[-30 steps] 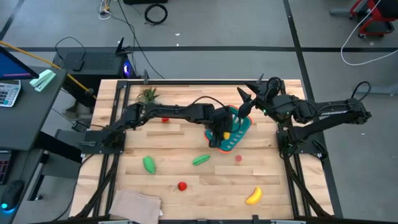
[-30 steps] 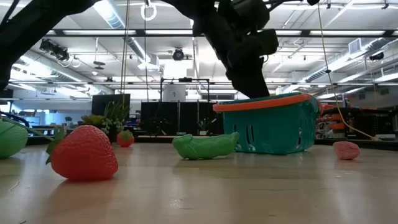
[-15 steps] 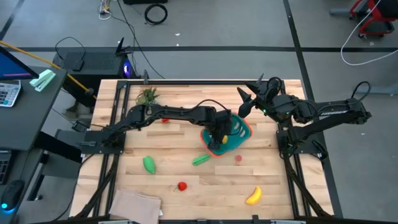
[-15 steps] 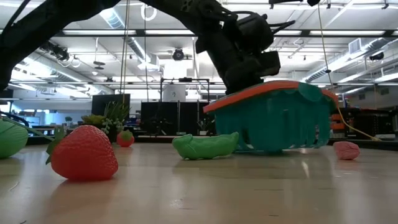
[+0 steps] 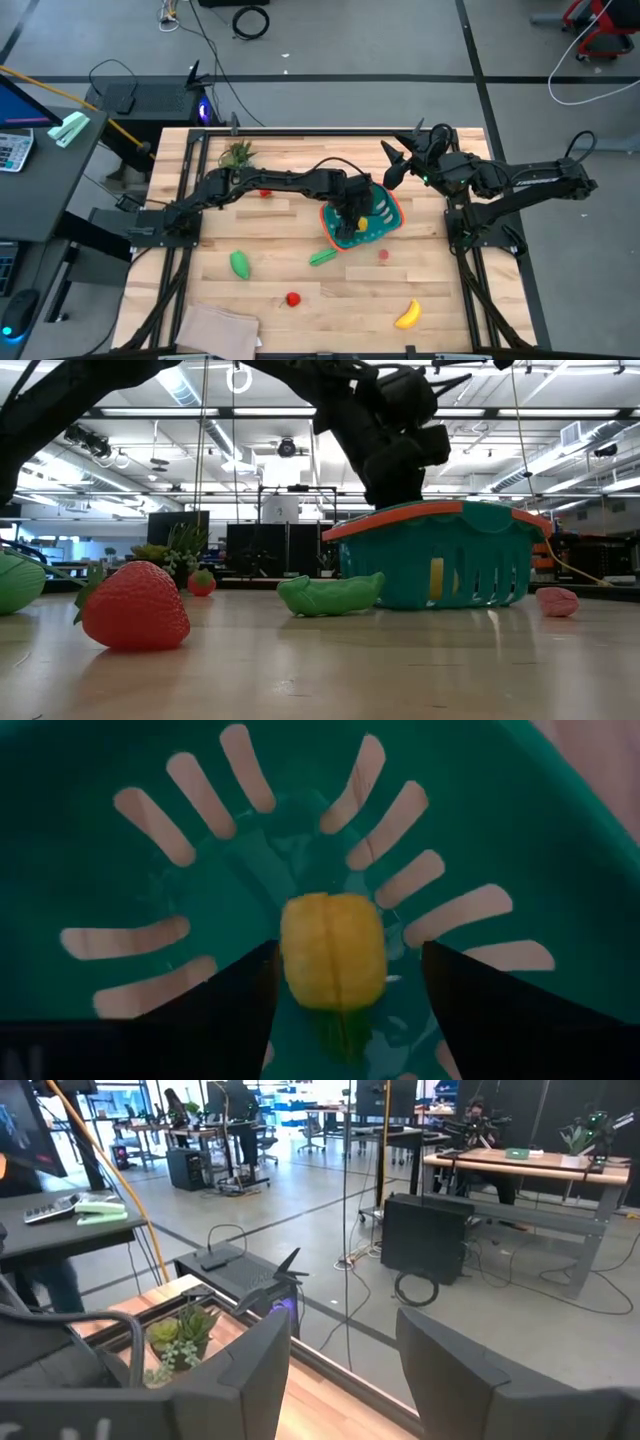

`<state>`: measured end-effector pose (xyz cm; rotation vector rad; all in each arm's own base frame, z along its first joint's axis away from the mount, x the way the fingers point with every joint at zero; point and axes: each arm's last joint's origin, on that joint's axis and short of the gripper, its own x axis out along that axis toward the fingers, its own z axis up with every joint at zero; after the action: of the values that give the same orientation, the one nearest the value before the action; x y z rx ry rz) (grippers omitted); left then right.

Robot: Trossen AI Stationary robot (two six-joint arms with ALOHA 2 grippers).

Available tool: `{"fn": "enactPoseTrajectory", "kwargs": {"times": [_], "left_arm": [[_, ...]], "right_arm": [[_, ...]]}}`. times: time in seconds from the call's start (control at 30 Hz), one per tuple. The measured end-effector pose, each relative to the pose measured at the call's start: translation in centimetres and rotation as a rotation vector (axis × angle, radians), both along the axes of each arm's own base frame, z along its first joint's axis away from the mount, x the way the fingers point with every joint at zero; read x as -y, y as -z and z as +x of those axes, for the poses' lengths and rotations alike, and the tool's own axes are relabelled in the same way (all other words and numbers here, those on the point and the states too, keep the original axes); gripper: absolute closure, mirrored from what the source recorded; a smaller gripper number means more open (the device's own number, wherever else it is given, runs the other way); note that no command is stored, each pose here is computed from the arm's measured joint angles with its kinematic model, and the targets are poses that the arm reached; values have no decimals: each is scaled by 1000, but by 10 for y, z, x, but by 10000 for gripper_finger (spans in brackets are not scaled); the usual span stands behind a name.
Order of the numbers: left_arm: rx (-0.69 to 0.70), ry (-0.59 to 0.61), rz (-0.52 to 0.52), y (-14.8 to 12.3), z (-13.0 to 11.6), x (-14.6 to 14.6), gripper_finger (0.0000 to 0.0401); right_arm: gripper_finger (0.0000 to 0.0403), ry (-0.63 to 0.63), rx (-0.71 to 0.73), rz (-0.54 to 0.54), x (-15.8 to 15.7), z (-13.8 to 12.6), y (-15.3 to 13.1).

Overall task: Pick and placing Produce into tupperware
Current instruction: Put the top pink peach into the blue bin

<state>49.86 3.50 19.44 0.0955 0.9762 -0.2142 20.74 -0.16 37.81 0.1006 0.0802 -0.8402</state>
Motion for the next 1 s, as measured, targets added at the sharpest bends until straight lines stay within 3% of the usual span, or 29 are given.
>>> {"fn": "enactPoseTrajectory", "kwargs": {"times": [0.13, 0.3, 0.5, 0.6, 0.8, 1.0], "left_arm": [[0, -1, 1, -7, -2, 0, 156], [-35, 6, 26, -41, -7, -1, 168], [-118, -31, 242, -100, -25, -10, 171], [-187, -94, 330, -114, -47, -21, 167], [-461, -194, 305, -119, -90, -62, 173], [-397, -278, 238, -106, -93, -111, 188]], "right_arm": [[210, 0, -5, 0, 0, 0, 0], [210, -2, -16, -4, 0, -1, 1], [210, -2, -2, -5, 1, -8, -3], [210, -2, 12, 0, 1, -12, -6], [210, -8, 19, 0, 1, -16, -8], [210, -9, -9, -3, 1, -17, -5]]}}
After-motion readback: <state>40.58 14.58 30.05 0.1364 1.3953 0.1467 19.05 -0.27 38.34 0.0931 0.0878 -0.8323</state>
